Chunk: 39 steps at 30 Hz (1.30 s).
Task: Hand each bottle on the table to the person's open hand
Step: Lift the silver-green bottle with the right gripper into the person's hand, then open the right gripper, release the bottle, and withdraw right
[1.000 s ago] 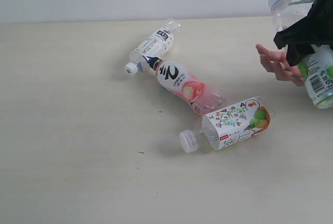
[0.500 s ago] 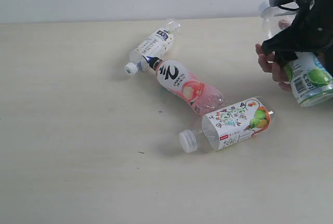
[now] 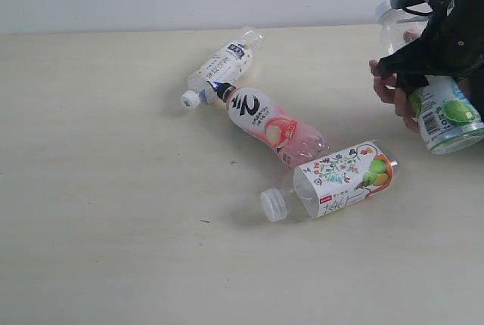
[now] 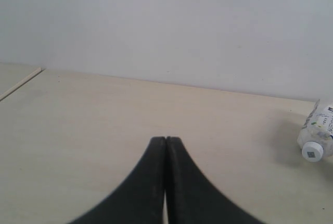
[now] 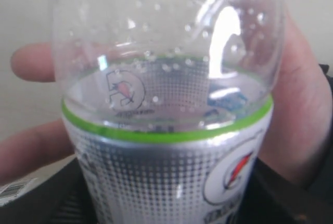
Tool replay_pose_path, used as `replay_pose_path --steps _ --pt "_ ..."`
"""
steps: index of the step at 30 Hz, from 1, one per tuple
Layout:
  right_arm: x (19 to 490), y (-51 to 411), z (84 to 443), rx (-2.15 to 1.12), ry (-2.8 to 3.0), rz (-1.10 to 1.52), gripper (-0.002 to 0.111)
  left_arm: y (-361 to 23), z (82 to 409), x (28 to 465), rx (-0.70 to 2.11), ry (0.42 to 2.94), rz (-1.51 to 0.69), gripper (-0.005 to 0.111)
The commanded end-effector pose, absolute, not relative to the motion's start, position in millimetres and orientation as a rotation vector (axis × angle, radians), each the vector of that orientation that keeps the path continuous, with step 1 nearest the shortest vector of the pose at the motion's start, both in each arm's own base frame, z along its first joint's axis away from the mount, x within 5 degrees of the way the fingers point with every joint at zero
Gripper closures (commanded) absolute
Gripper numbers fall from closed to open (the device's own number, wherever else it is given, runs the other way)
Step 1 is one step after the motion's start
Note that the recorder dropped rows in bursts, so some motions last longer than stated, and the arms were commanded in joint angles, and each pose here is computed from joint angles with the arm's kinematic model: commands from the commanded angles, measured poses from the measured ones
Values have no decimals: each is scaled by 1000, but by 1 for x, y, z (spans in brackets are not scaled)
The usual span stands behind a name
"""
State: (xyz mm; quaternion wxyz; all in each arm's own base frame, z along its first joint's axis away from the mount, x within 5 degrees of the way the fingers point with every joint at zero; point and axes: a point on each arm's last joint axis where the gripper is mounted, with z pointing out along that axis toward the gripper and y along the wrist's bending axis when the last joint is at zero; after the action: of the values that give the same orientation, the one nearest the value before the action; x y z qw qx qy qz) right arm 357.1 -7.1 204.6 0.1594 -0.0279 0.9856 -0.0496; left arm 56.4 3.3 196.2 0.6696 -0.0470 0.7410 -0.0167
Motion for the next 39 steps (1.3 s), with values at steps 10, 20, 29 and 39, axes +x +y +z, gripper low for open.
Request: replay_pose_path --steps 10,20,29,39 --pt "360 -8 207 -38 2787 -135 28 3 197 56 -102 1659 -44 107" --pt "359 -8 213 -37 2766 -134 28 3 197 56 -102 1659 -44 107" --pt "339 -7 294 -14 2608 -109 28 3 197 56 -102 1659 -44 107" --pt "259 6 374 -148 2459 47 91 3 197 56 -102 1659 -44 107"
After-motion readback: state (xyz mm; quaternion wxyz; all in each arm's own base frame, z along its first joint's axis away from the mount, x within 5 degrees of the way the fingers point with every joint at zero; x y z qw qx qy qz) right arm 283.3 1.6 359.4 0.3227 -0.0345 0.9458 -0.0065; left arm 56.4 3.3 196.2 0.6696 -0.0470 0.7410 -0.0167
